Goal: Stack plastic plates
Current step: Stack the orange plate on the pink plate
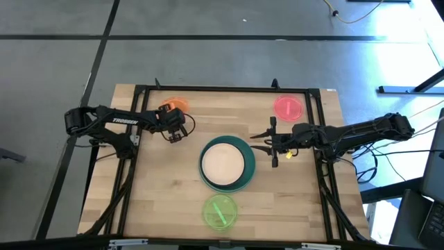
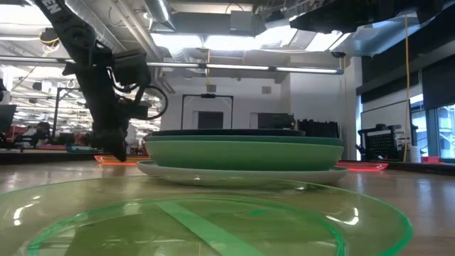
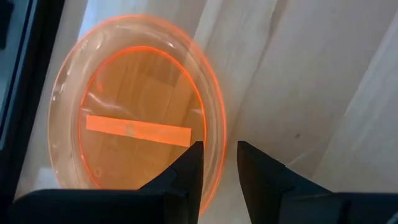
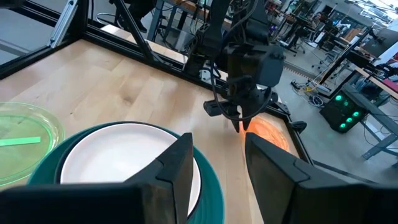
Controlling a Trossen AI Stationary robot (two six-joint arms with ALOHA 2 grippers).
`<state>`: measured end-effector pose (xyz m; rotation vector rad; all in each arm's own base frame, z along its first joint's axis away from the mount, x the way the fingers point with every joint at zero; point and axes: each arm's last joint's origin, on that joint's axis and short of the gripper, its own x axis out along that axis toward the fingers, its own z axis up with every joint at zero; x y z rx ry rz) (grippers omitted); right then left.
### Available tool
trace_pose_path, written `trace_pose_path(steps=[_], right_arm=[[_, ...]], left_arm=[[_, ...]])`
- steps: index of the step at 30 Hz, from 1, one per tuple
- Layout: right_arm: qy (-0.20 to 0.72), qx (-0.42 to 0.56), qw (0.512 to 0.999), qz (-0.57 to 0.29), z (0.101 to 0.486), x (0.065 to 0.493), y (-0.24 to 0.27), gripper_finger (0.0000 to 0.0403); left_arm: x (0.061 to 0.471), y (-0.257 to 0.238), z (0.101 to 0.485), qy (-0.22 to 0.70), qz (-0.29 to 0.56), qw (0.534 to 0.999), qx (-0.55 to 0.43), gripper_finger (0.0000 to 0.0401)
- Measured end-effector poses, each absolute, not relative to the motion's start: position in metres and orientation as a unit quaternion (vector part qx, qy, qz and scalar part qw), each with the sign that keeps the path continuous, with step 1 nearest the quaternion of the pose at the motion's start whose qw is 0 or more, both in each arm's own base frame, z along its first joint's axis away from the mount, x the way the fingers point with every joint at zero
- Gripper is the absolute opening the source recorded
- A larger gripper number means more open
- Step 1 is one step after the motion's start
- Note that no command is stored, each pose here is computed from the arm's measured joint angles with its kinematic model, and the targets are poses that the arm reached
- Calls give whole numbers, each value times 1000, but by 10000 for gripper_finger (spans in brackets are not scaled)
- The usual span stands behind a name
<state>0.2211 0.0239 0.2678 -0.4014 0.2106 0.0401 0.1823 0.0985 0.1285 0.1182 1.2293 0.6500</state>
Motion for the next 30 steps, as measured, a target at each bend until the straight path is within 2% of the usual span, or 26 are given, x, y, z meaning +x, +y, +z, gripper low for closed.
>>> trace_pose_path(steps=[9,17,30], right_arm=[[104,-199,974,20,268,221,24,138],[101,-202,974,20,268,221,24,138],[101,-199,975,19,269,221,24,138]], left_arm=[[170,106,120,568,295,769,17,82],[173,110,121,544,294,786,5,7],[188,101,129,518,273,811,7,2]])
